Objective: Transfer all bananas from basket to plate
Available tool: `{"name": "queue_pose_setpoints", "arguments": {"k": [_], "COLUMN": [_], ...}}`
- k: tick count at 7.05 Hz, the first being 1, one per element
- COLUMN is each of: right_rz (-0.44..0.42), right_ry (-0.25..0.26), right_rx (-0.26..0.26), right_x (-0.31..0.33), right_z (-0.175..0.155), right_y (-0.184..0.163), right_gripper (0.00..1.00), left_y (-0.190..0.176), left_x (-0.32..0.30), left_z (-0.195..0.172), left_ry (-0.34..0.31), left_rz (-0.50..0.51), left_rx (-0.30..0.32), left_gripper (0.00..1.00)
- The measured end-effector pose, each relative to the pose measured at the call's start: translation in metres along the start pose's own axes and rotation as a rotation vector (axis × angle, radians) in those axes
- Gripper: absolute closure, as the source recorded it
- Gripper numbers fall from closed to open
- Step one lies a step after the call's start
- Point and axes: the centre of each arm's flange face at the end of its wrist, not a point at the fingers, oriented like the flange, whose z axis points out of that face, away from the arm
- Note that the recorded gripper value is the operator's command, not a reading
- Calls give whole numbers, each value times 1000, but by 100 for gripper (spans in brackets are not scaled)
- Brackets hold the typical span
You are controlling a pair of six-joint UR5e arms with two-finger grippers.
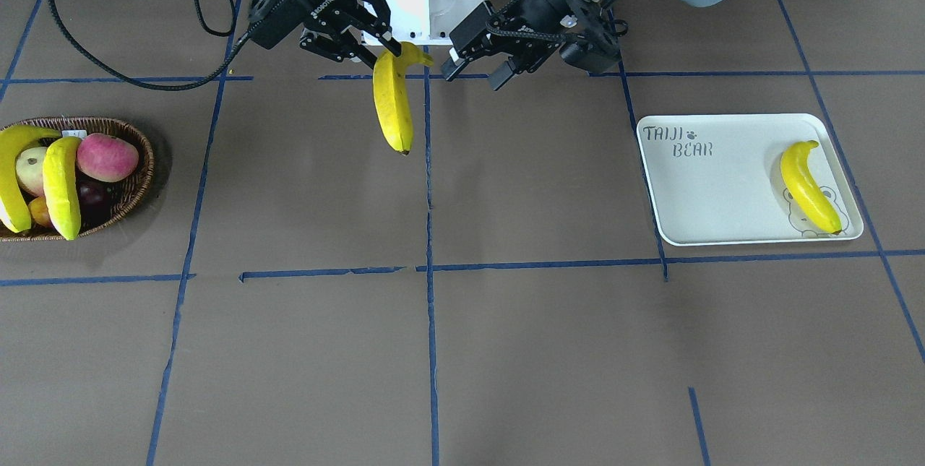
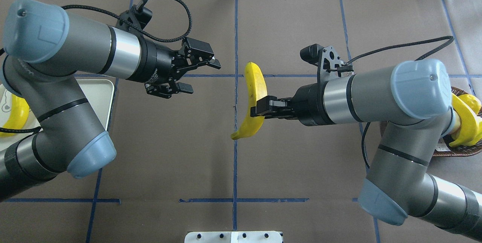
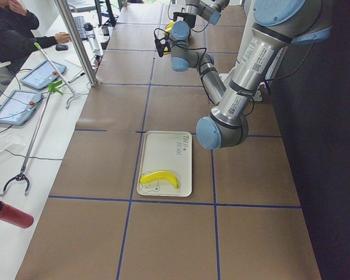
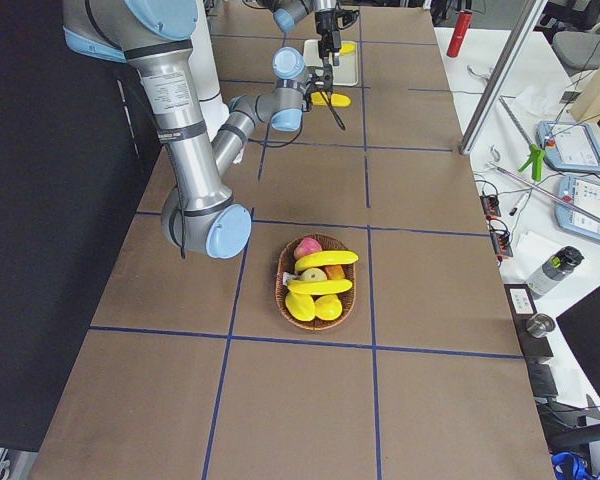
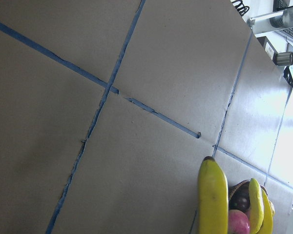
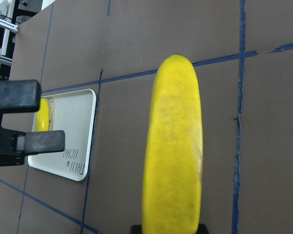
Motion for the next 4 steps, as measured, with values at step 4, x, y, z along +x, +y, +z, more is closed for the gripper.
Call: {"name": "queue_pose_setpoints", "arguments": {"k": [4], "right_rz": [-23], "right_ry": [-42], "right_rx": [7], "right_x": [-19], "right_z": [-8], "right_y": [8], "right_gripper": [99], "left_y": [16], "left_x": [19], "left_z": [53], "left_ry": [3], "left_rz": [13], "left_rx": [5], "left_gripper": [11]}}
